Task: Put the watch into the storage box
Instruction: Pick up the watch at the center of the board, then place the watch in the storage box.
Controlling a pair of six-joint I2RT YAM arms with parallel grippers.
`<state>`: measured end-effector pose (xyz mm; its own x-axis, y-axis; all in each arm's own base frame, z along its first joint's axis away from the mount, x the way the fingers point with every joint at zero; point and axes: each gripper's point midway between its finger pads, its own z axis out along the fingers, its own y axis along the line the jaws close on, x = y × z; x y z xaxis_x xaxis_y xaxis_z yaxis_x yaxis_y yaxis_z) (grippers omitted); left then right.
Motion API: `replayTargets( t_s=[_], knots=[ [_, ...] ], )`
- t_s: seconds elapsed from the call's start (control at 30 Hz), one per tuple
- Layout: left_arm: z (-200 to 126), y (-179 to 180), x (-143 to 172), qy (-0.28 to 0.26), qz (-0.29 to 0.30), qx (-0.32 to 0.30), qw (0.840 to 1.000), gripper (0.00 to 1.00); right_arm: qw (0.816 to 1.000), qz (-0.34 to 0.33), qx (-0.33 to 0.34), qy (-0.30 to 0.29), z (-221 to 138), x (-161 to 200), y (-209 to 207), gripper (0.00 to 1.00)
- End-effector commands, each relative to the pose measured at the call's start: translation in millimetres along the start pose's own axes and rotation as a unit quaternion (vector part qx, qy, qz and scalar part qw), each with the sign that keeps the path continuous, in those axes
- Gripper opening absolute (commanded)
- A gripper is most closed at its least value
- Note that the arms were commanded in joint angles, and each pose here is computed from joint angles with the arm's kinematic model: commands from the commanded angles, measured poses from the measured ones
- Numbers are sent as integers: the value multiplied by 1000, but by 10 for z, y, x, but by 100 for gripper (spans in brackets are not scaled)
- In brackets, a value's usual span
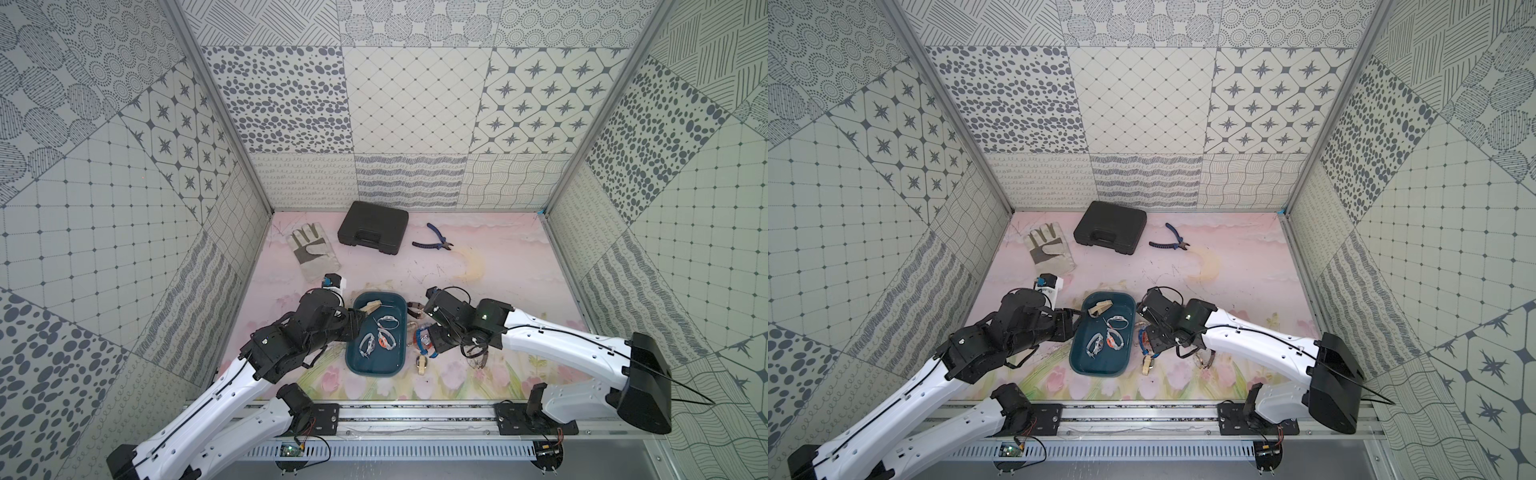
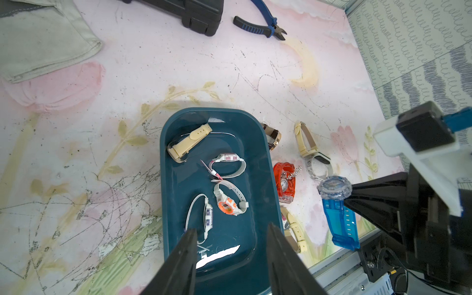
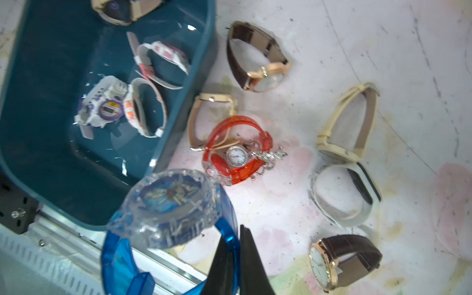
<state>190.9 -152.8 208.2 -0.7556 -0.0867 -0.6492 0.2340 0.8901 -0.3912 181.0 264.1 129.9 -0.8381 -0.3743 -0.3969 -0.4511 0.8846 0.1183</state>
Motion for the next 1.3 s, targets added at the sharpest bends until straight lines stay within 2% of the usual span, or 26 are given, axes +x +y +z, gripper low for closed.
replayTargets(
  t_s=[0.0,0.23,0.57,1.27],
  knots=[
    [-177,102,-78,-34,-22,-16,999,50,997,-70,-44,6,150,-221,346,0],
    [-427,252,-115,-73,-34,-32,996,52,986,-135,-86,48,548,-472,795,0],
    [-512,286,-127,-81,-28,-37,996,52,977,-171,-97,87,811,-419,1093,0],
    [-461,314,-52,-74,-26,-37,996,52,975,-162,-79,130,1044,-94,1015,0]
  ],
)
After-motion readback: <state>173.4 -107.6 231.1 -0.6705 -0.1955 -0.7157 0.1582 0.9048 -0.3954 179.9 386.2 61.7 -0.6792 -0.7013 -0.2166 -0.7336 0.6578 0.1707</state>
